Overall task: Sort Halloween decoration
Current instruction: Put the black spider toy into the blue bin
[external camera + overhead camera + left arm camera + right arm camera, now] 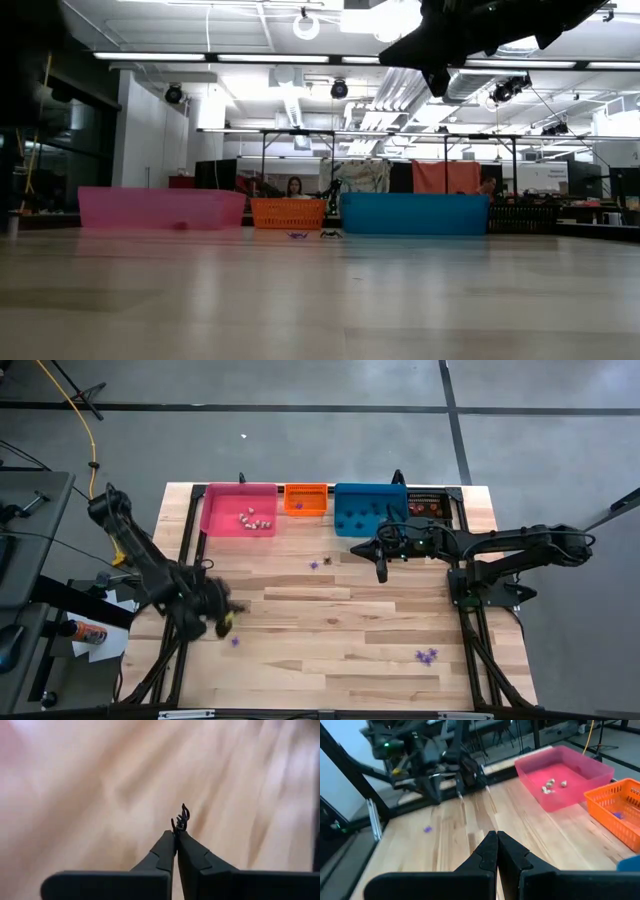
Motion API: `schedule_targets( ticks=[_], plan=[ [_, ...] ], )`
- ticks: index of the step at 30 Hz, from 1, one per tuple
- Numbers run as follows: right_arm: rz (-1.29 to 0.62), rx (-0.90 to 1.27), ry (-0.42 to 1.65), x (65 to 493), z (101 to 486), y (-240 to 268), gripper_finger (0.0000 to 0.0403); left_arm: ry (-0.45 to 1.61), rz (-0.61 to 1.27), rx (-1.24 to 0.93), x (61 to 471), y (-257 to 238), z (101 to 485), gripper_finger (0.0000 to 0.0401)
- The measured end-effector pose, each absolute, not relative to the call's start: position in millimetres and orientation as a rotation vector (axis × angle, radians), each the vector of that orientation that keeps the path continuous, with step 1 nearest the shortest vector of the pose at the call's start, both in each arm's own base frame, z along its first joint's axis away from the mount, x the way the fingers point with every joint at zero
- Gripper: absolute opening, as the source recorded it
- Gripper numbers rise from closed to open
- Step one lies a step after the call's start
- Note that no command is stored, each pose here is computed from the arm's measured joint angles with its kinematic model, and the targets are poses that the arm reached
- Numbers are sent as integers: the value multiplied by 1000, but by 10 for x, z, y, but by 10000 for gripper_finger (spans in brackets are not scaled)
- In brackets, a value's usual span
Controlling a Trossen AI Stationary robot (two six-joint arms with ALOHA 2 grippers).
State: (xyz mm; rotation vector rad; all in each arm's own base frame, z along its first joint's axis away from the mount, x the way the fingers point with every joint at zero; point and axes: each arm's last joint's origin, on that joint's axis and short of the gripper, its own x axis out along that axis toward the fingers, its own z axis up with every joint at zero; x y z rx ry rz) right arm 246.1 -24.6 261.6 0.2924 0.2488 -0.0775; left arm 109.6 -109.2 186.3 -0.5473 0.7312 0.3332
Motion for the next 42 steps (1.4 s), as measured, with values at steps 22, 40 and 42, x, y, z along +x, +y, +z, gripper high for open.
schedule_targets(
  ticks=[22, 40, 42],
  plan=[
    [-53, 307, 10, 2492, 2844, -251, 0, 18, 227, -203, 2106, 250, 2622, 0],
    [-53, 270, 13, 2492, 2842, -251, 0, 9, 65, -164, 2434, 420, 2703, 0],
    [-54, 269, 13, 2492, 2841, -251, 0, 10, 65, -165, 2434, 420, 2702, 0]
  ],
)
